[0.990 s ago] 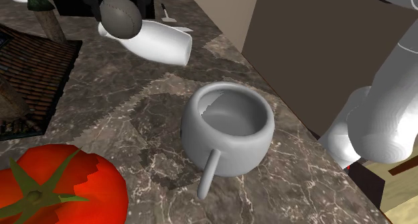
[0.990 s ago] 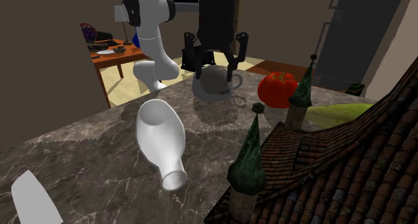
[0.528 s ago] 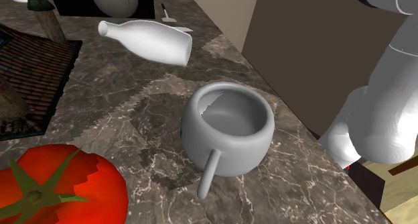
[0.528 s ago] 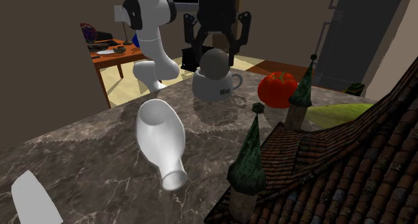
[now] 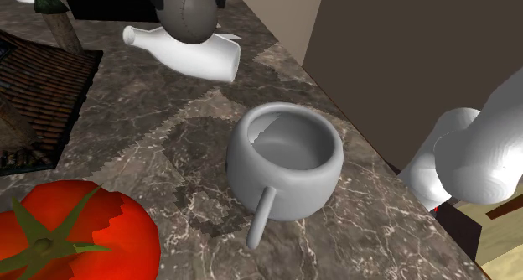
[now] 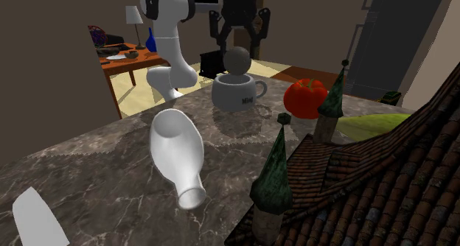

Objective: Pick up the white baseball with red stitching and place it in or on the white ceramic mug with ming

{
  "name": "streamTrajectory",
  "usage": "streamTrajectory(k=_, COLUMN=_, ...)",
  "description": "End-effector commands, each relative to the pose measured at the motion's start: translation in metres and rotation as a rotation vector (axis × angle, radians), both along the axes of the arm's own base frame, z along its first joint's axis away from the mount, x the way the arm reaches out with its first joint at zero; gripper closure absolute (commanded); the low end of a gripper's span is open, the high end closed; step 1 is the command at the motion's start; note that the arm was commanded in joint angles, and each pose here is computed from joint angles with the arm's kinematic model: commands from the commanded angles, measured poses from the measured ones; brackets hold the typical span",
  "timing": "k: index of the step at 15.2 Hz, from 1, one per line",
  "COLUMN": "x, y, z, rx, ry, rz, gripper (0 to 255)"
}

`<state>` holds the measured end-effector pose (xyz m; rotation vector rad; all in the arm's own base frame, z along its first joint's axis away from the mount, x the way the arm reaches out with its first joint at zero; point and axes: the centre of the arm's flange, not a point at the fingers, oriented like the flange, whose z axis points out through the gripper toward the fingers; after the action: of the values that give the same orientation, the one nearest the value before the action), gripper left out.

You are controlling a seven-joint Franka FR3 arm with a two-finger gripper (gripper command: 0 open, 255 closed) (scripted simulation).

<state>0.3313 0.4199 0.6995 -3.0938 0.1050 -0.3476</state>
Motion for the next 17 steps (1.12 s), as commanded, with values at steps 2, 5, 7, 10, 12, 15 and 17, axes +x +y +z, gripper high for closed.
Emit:
streamTrajectory(k=2, x=-0.04, y=-0.005, z=0.001, rx=0.001, ry=0.001, rz=-0.001, gripper=255)
streamTrajectory(k=5, x=-0.079, y=-0.012, z=0.003, rx=0.001, ry=0.001, rz=-0.001, gripper=255)
streamTrajectory(k=7, x=-0.105, y=-0.016, z=0.004, rx=0.001, ry=0.001, rz=-0.001, gripper=255)
streamTrajectory(k=10, x=-0.144, y=-0.023, z=0.005, rx=0.001, ry=0.001, rz=-0.001, gripper=255)
streamTrajectory(k=12, x=-0.151, y=-0.024, z=0.0, rx=0.001, ry=0.001, rz=-0.001, gripper=255)
streamTrajectory(k=15, x=-0.151, y=-0.024, z=-0.016, rx=0.001, ry=0.001, rz=-0.001, gripper=255)
streamTrajectory(k=17, x=-0.151, y=-0.024, z=-0.026, rx=0.001, ry=0.001, rz=-0.001, gripper=255)
